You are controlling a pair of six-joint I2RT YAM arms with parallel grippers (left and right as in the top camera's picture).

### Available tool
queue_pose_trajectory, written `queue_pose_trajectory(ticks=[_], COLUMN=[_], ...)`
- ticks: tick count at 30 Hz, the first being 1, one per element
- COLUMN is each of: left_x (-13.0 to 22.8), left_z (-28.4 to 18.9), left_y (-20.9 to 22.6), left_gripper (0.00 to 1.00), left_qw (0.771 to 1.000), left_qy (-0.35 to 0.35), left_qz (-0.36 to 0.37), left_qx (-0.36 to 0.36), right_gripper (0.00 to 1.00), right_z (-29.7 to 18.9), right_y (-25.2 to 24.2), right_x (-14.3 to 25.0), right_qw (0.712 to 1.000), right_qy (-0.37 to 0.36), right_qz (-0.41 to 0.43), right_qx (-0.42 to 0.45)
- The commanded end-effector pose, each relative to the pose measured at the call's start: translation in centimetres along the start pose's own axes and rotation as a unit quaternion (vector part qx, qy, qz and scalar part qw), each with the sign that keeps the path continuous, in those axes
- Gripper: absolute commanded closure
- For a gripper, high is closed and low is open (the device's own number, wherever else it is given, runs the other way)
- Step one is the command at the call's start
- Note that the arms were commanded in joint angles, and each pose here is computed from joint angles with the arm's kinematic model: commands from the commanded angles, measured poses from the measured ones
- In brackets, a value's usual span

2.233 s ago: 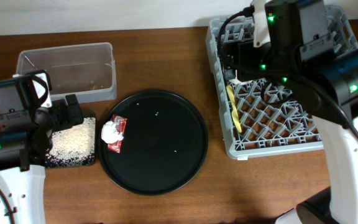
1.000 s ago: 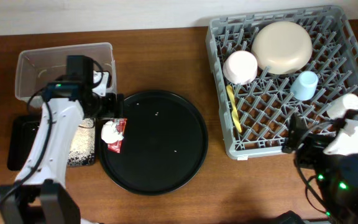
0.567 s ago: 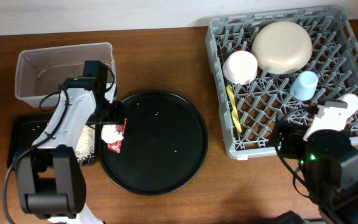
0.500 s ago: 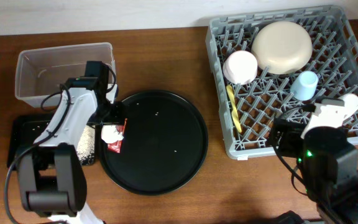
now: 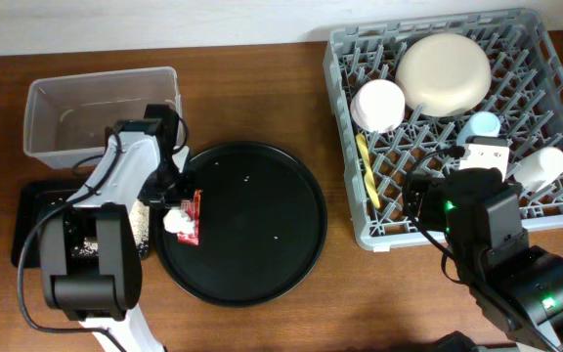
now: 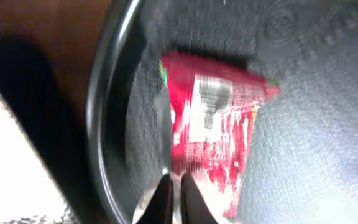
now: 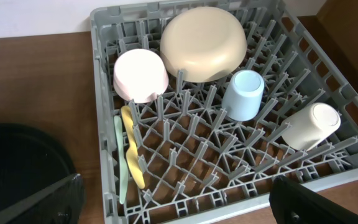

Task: Sort waste into correct bins and load items into the dishwasher rack
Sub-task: 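Move the left gripper to the white tissue and grasp it, then carry the tissue into the clear plastic bin and release it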

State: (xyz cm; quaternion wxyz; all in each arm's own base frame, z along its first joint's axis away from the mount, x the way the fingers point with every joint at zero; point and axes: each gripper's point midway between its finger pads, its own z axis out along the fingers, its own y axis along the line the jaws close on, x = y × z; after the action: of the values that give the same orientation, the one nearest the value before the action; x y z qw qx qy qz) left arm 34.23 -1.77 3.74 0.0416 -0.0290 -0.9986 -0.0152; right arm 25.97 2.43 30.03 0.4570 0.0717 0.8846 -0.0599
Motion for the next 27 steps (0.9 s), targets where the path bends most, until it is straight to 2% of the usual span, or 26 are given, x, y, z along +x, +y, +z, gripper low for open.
queue_pose_trajectory(ticks=[1,6,9,13,17,18,20,21,22,27], left_x=[-2.6,-7.1,-11.2,-16.1,-19.3,-19.8,-20.2,-20.0,-19.7,-16.6], left_z=[-4.7,-11.8,-15.4,-17.7,-16.5,-15.8,-14.2,-14.0,-13.8,-16.7], left_y=[0.1,1.0,2.4,5.1,8.3,8.8,9.2,9.3,9.3,8.7], left_gripper=[0.99,0.99,0.99,0.99,0.99,0.94,0.37,0.32,0.22,0.2], left_qw=[0.999,0.989,0.969,0.935,0.917,0.917,0.922,0.924,0.928,0.937], left_qy=[-0.042,-0.148,-0.246,-0.348,-0.382,-0.381,-0.37,-0.365,-0.357,-0.335], left_qz=[-0.003,-0.011,-0.028,-0.058,-0.088,-0.092,-0.094,-0.094,-0.084,-0.076], left_qx=[-0.003,-0.018,-0.028,-0.038,-0.07,-0.072,-0.062,-0.062,-0.065,-0.063], right_gripper=[0.02,0.02,0.02,0.02,0.02,0.02,0.02,0.02,0.02,0.02], right_z=[0.0,0.0,0.0,0.0,0.0,0.0,0.0,0.0,0.0,0.0], right_y=[-0.2,-0.2,-0.2,-0.2,0.4,0.6,0.6,0.6,0.6,0.6], right_x=[0.0,0.0,0.0,0.1,0.5,0.5,0.7,0.7,0.7,0.7], right_qw=[1.0,1.0,1.0,1.0,1.0,1.0,1.0,1.0,1.0,1.0], right_qy=[-0.002,-0.002,-0.002,0.001,0.01,0.011,0.015,0.015,0.016,0.015], right_qz=[0.008,0.007,0.008,0.006,0.005,0.005,0.004,0.003,0.003,0.003], right_qx=[0.003,0.003,0.003,0.003,-0.015,-0.019,-0.021,-0.021,-0.02,-0.021])
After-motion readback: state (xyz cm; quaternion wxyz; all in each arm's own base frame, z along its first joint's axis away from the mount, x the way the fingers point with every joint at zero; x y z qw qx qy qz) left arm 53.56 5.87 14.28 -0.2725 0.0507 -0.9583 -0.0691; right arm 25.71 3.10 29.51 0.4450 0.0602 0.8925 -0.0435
